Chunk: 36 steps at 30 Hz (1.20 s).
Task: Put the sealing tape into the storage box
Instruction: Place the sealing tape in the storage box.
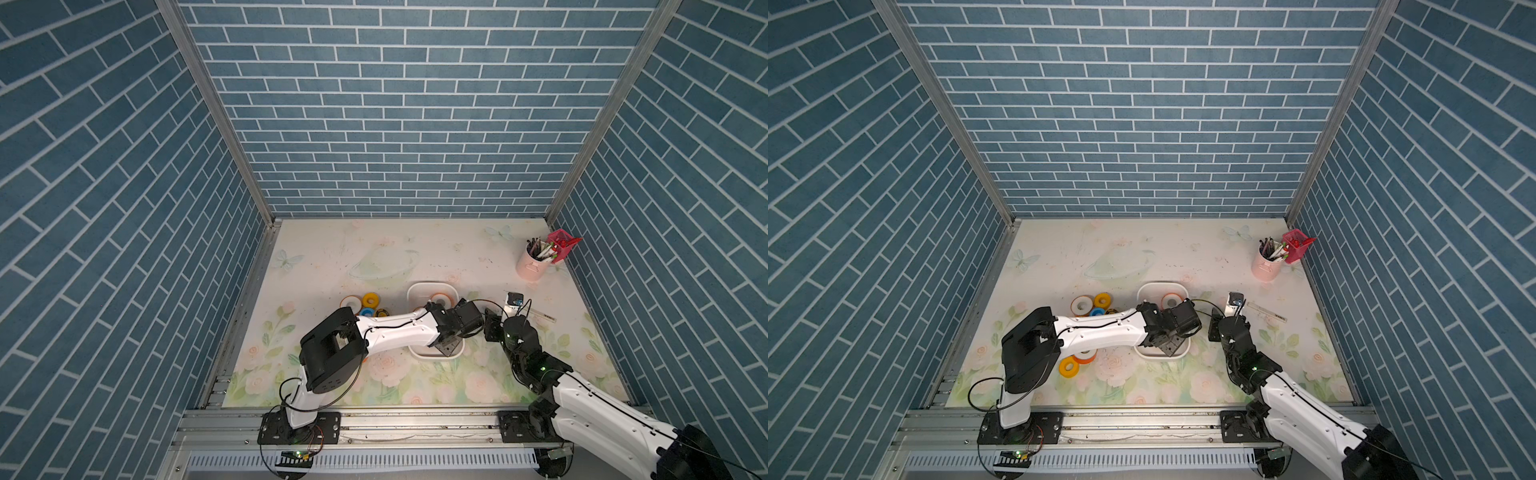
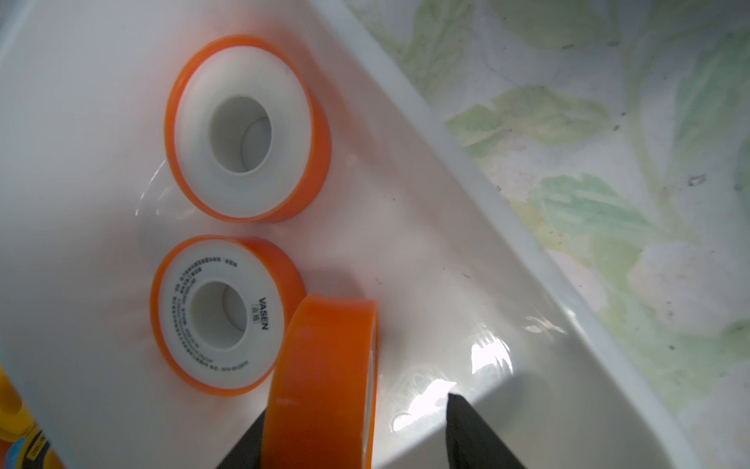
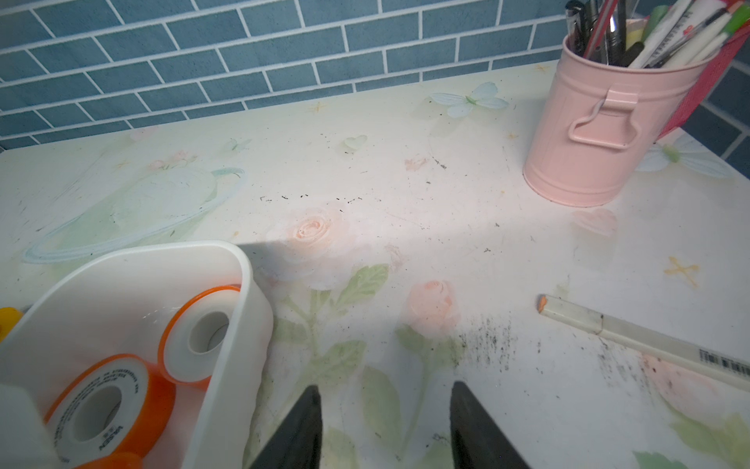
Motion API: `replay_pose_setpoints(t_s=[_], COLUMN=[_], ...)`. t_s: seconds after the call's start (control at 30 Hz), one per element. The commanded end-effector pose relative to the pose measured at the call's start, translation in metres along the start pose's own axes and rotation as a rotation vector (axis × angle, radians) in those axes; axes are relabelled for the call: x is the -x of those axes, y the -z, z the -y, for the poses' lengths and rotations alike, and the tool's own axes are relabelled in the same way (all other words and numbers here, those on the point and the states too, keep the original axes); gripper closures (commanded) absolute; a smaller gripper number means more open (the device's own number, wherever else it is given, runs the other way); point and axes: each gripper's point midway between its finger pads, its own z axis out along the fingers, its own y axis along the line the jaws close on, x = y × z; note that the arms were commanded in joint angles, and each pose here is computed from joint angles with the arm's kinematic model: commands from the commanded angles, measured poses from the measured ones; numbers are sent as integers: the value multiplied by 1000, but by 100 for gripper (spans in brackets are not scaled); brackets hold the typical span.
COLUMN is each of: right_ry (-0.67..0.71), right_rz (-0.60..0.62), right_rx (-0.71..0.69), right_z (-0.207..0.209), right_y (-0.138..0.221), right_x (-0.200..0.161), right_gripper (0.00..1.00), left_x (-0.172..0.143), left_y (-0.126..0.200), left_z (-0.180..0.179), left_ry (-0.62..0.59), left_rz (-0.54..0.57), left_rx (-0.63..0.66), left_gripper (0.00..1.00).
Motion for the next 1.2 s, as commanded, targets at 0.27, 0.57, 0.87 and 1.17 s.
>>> replay_pose_setpoints(t_s=[0.27,0.57,0.87,1.17], right_ry=[-24,-24,-26,-20], right_rz=[1,1,3,-5], right_rx=[1,3,4,6], right_z=[0,0,0,0], right_y=[0,0,0,-1], right_x=[0,0,1,-1], right_gripper=[49,49,49,49], left_x=[11,9,11,-23], left_y=[22,26,42,32], left_z=[23,28,10,0], left_ry=[2,1,52,52], left_rz=[55,62,105,35], left_rx=[-111,-124,-77,-92], left_gripper=[35,37,42,95])
